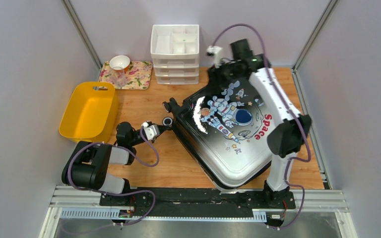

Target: Open, take out, and arrange the luggage

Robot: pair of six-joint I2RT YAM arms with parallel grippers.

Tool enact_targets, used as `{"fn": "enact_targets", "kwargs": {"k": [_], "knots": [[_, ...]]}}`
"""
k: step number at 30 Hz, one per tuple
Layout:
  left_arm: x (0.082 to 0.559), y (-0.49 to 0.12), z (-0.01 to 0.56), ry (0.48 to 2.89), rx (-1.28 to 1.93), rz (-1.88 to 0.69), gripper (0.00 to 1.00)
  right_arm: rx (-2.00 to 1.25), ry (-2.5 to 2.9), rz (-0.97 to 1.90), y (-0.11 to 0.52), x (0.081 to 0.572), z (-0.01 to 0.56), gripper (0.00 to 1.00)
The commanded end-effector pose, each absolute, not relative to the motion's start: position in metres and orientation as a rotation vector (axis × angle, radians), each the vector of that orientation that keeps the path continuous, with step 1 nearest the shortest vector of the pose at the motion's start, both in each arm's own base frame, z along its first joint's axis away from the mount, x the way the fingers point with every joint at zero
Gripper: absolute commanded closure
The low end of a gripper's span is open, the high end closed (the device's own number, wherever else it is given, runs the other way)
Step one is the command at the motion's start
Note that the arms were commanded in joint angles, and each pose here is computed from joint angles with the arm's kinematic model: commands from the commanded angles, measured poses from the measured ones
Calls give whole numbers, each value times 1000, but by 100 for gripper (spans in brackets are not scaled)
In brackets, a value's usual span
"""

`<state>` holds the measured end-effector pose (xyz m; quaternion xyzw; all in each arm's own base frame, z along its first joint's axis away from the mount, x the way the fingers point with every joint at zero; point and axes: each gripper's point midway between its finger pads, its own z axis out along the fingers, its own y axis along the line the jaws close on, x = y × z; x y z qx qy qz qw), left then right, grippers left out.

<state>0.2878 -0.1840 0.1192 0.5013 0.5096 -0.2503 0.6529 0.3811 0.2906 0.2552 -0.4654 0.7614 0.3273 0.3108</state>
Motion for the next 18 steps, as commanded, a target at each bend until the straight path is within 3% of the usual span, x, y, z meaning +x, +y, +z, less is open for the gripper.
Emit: {"fn": "enact_targets", "kwargs": {"k": [1,6,9,13,18], "knots": [[283,-183,143,1081,1148,-497,100,-400,2449,499,110,391,264,40],[271,-186,127,1118,1181,-498,100,210,2526,191,-42,333,247,41],[272,-184,119,1152,1178,-480,100,531,2525,93,-102,282,229,42],[274,-182,110,1193,1175,-472,100,714,2518,-125,-154,229,214,47],[280,-182,107,1232,1163,-466,100,599,2717,-54,-131,190,160,62]]}}
